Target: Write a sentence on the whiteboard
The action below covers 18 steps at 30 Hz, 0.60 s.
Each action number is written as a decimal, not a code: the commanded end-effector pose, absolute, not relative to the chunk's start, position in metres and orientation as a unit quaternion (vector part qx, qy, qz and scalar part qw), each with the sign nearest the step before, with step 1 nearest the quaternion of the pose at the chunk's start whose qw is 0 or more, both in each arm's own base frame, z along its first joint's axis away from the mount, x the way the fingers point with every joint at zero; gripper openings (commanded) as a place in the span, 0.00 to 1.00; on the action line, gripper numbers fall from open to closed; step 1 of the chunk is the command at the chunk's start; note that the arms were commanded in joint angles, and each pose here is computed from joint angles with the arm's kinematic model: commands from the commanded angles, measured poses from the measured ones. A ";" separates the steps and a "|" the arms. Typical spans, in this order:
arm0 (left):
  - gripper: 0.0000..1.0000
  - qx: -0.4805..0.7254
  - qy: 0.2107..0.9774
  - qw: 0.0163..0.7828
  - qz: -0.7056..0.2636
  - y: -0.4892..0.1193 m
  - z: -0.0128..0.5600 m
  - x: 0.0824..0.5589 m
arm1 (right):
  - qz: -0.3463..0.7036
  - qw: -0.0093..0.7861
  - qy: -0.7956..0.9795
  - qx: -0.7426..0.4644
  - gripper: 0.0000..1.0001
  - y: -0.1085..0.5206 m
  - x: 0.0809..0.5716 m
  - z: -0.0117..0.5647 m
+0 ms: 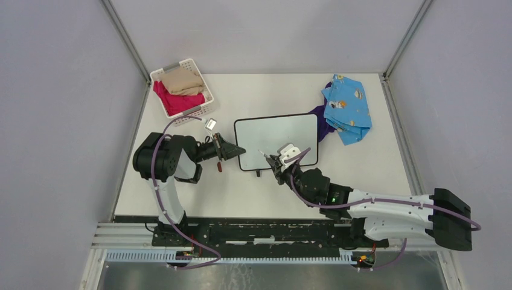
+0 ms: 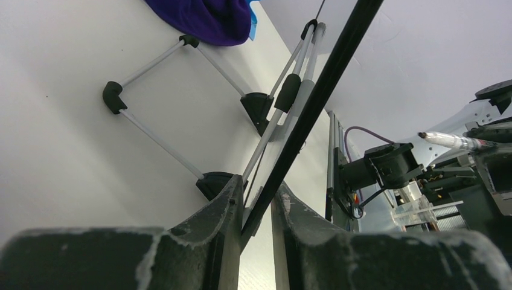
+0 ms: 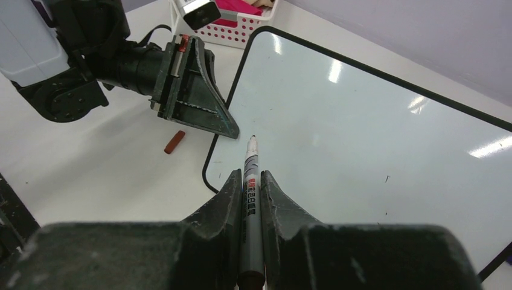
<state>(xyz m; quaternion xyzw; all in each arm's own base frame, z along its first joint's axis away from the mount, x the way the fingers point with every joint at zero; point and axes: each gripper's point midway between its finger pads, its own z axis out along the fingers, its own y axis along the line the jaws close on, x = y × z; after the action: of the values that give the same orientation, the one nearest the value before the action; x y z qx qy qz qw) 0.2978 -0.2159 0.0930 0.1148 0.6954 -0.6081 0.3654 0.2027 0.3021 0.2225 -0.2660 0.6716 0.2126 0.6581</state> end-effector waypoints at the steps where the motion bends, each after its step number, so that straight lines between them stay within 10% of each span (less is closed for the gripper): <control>1: 0.27 0.187 0.642 0.432 -0.605 -0.219 0.118 0.296 | 0.188 0.680 0.672 -0.223 0.00 0.299 0.217 0.232; 18: 0.24 0.189 0.641 0.430 -0.607 -0.221 0.119 0.295 | 0.144 0.684 0.681 -0.215 0.00 0.339 0.266 0.249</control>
<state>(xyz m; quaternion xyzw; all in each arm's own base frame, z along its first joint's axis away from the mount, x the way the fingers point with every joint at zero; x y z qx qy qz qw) 0.2957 -0.2183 0.0929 0.1194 0.6944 -0.6099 0.3629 0.2537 0.3321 0.2265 -0.2407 0.6921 0.1331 0.6673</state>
